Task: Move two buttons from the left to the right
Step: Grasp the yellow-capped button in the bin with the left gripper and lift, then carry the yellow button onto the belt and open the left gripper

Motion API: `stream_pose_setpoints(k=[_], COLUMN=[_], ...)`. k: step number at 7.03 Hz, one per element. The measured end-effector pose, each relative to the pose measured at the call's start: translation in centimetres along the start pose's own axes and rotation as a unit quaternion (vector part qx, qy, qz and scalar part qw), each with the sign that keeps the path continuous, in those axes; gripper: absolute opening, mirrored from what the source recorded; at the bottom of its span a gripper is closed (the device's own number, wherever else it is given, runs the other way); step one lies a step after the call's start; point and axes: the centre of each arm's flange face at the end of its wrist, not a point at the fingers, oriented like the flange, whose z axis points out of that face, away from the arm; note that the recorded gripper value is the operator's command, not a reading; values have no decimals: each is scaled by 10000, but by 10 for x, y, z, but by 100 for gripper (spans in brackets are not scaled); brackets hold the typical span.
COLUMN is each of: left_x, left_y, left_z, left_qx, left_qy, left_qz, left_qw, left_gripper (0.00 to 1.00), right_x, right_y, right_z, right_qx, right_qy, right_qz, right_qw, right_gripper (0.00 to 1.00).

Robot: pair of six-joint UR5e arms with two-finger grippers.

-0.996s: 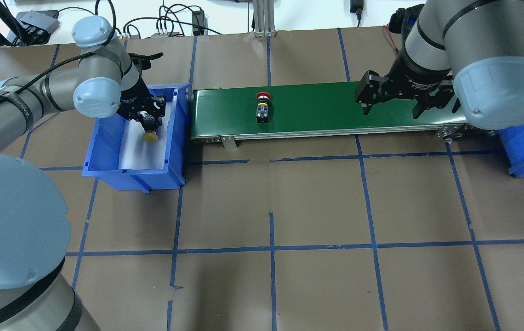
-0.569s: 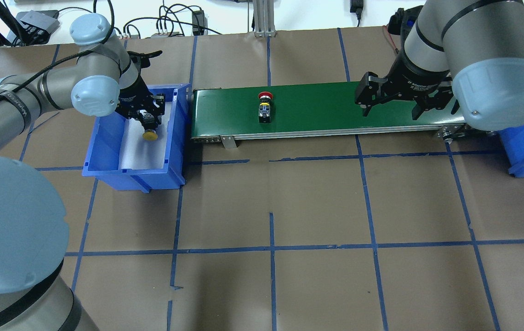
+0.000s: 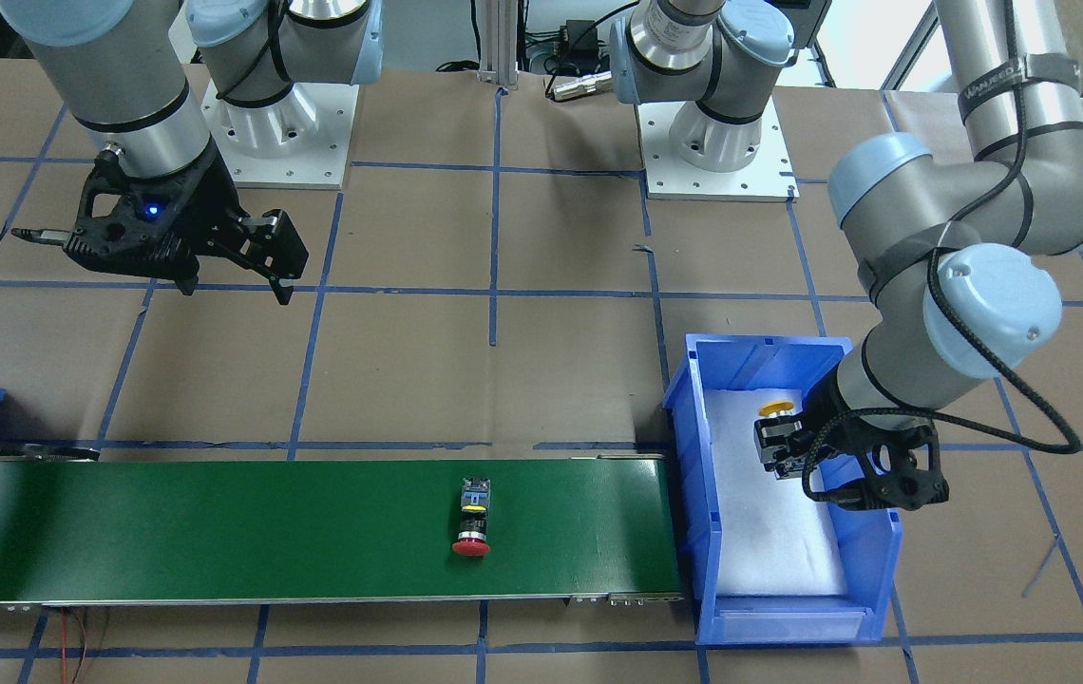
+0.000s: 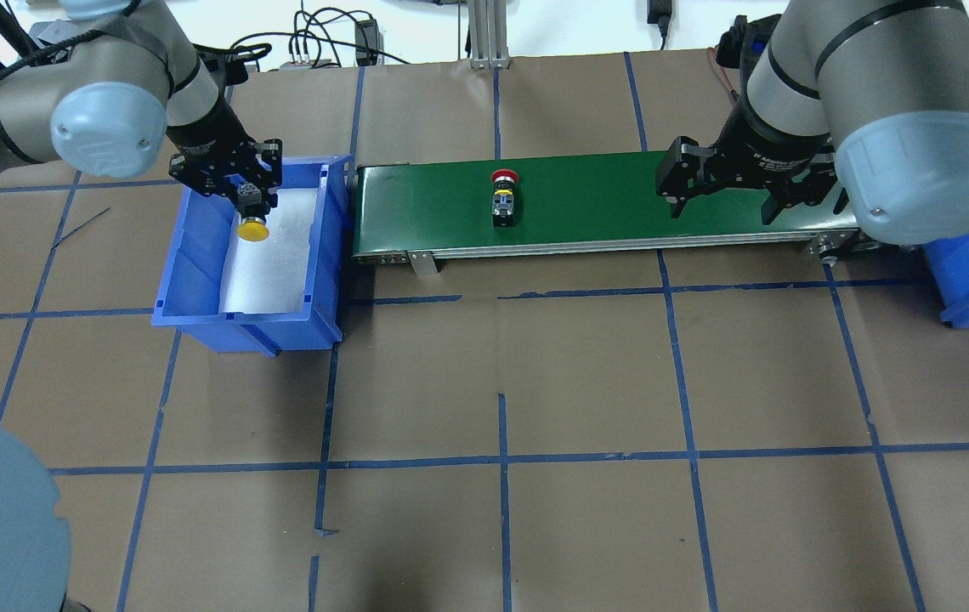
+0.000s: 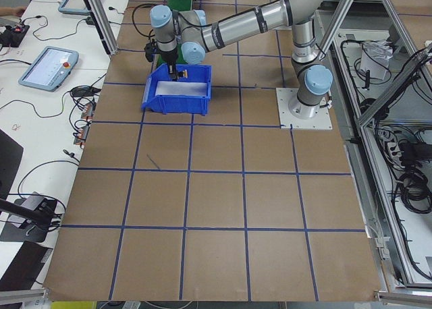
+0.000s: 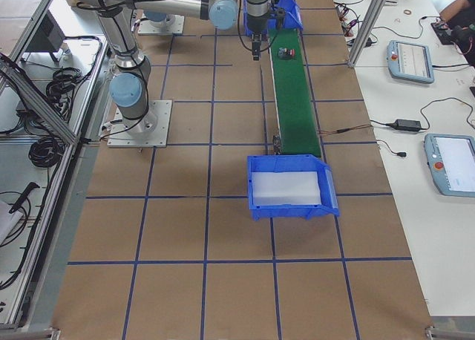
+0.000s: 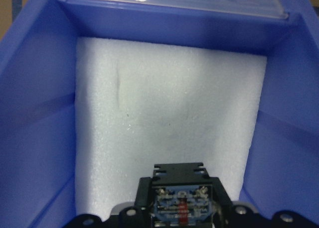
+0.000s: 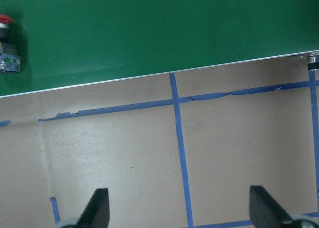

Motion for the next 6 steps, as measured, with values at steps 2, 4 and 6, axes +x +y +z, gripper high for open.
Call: stream_pose_setpoints(k=[2,4,6], left_x=[30,85,142], left_y=[23,34,31], left_z=[-51,-66,-37], left_qx=[154,340,450], left_qy=[-5,31,62], left_qz=[84,114,282], left_qw=[9998,9994,9986], left_gripper=[22,21,21], right_x=[0,0,0], right_y=[0,0,0], right_z=[0,0,1], right_qx=[-6,-9,-17], right_qy=[-5,-7,-7], right_qz=[1,1,8], right_qw=[10000,10000,10000], right_gripper=[100,100,100])
